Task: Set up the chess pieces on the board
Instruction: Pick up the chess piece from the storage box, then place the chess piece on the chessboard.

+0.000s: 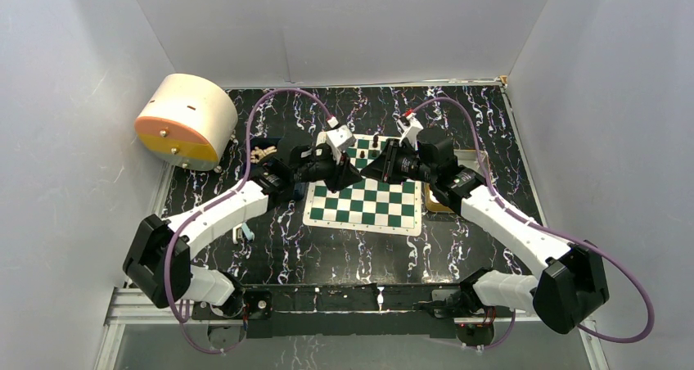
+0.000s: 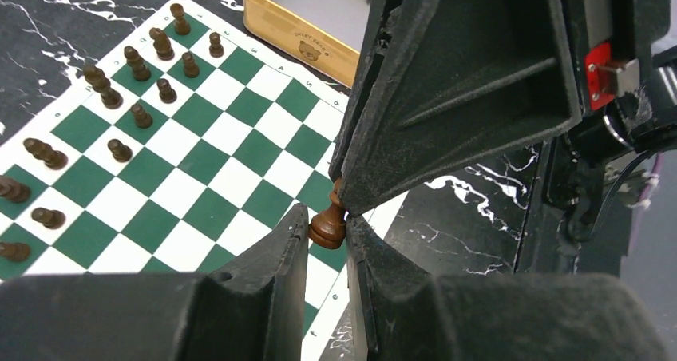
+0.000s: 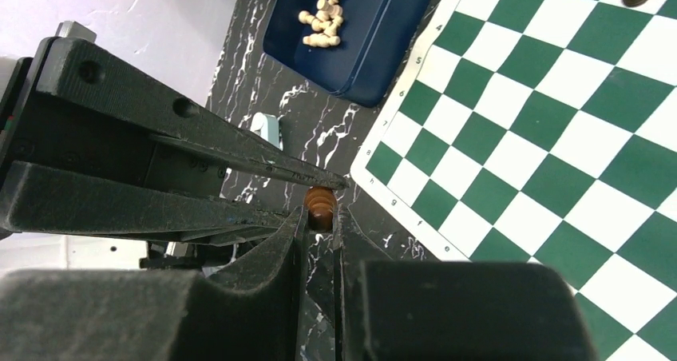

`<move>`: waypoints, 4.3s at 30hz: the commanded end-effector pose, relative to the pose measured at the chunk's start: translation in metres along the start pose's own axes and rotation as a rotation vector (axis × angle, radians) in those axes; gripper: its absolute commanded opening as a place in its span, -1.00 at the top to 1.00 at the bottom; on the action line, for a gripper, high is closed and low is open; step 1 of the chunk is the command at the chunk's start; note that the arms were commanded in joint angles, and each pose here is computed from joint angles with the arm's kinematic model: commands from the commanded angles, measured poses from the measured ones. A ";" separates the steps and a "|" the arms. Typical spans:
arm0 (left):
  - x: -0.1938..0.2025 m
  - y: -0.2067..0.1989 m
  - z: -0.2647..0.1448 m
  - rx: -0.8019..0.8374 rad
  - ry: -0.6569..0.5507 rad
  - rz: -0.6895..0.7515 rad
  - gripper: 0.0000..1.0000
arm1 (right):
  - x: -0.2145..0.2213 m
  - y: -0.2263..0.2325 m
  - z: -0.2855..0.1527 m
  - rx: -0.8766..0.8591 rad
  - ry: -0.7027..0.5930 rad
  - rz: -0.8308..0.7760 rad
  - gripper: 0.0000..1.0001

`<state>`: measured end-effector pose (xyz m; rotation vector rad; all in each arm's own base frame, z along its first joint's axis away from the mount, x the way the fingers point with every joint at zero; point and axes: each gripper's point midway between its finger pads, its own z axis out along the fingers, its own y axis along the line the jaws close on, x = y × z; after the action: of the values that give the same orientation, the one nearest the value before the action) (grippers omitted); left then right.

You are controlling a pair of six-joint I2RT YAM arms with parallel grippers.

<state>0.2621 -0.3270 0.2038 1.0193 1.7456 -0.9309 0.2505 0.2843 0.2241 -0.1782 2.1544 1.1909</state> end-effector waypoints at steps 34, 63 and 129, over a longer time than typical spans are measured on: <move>0.087 0.054 -0.076 -0.455 0.260 0.111 -0.83 | -0.103 -0.138 0.046 0.606 0.063 -0.316 0.66; 0.032 0.101 -0.189 -1.051 0.044 0.154 -0.86 | -0.069 -0.136 0.171 0.685 0.251 -0.419 0.63; 0.034 0.098 -0.185 -1.018 0.061 0.158 -0.86 | -0.037 -0.186 0.200 0.763 0.283 -0.441 0.34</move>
<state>0.2842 -0.1184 0.2102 0.4955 1.8236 0.1456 0.4463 0.3239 0.0449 -0.4849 2.4950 0.0635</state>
